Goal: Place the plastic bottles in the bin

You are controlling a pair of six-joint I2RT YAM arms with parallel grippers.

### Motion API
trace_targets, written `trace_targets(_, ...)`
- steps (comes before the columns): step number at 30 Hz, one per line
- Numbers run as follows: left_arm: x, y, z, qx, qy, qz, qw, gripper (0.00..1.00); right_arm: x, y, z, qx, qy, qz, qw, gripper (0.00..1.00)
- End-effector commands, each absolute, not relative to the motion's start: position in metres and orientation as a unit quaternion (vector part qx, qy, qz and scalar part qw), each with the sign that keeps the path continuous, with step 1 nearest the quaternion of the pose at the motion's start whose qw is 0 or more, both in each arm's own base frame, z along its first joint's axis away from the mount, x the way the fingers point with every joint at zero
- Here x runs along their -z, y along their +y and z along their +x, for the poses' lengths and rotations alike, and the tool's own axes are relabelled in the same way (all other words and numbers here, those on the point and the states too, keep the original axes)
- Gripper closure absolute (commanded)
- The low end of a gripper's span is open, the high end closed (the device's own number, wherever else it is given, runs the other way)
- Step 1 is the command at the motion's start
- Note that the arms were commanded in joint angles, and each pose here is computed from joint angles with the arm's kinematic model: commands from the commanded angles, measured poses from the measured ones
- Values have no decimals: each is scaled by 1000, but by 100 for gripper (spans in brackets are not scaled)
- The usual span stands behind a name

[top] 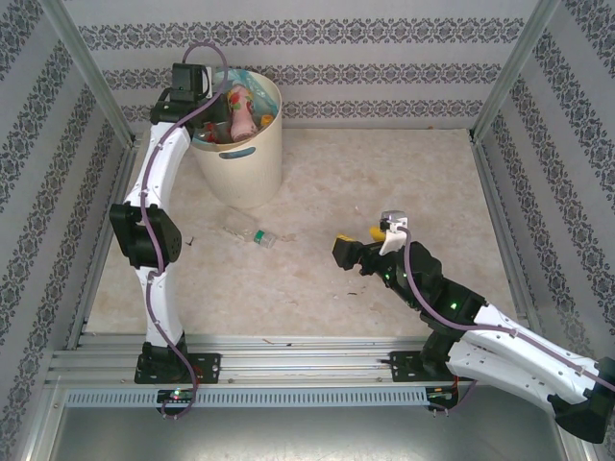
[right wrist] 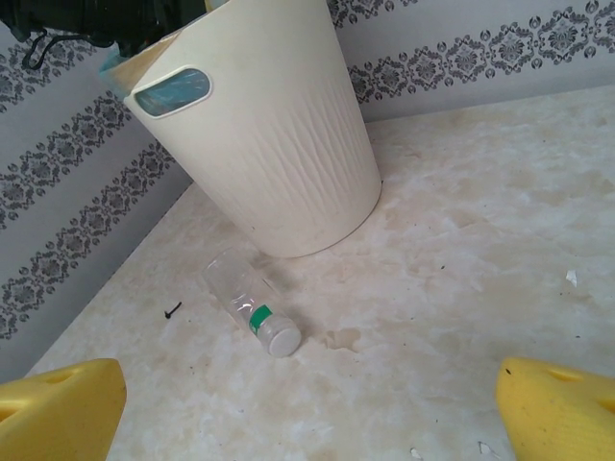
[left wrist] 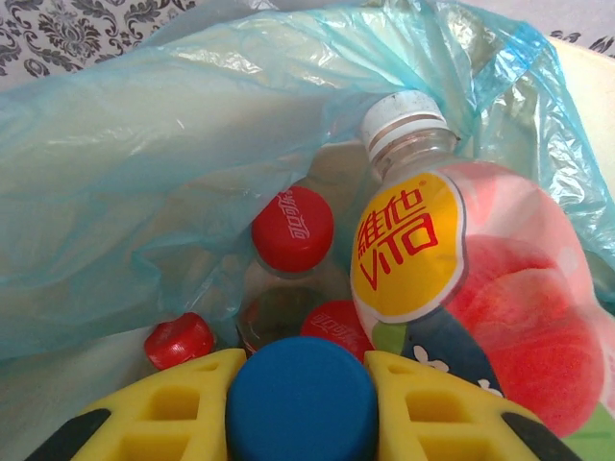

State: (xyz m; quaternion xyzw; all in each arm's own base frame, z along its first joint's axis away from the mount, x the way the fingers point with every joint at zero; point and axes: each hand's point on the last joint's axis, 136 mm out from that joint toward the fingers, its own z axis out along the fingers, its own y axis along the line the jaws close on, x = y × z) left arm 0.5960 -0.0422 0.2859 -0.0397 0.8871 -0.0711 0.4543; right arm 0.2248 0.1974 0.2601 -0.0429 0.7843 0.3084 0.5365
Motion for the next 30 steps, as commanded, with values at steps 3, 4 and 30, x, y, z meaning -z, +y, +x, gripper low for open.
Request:
trace_targets(3,-264,-42,575,60,915,-34,398,65,-261,199,227,-316,783,-33,535,2)
trace_targets(4,-280,-44,574,66,908,-36,413,61,-262,199,227,-317,784,-33,534,2)
trace_targets(30,-421,-43,332,124,743,1,657,35,-224,355,264,-258,814,-324,407,12)
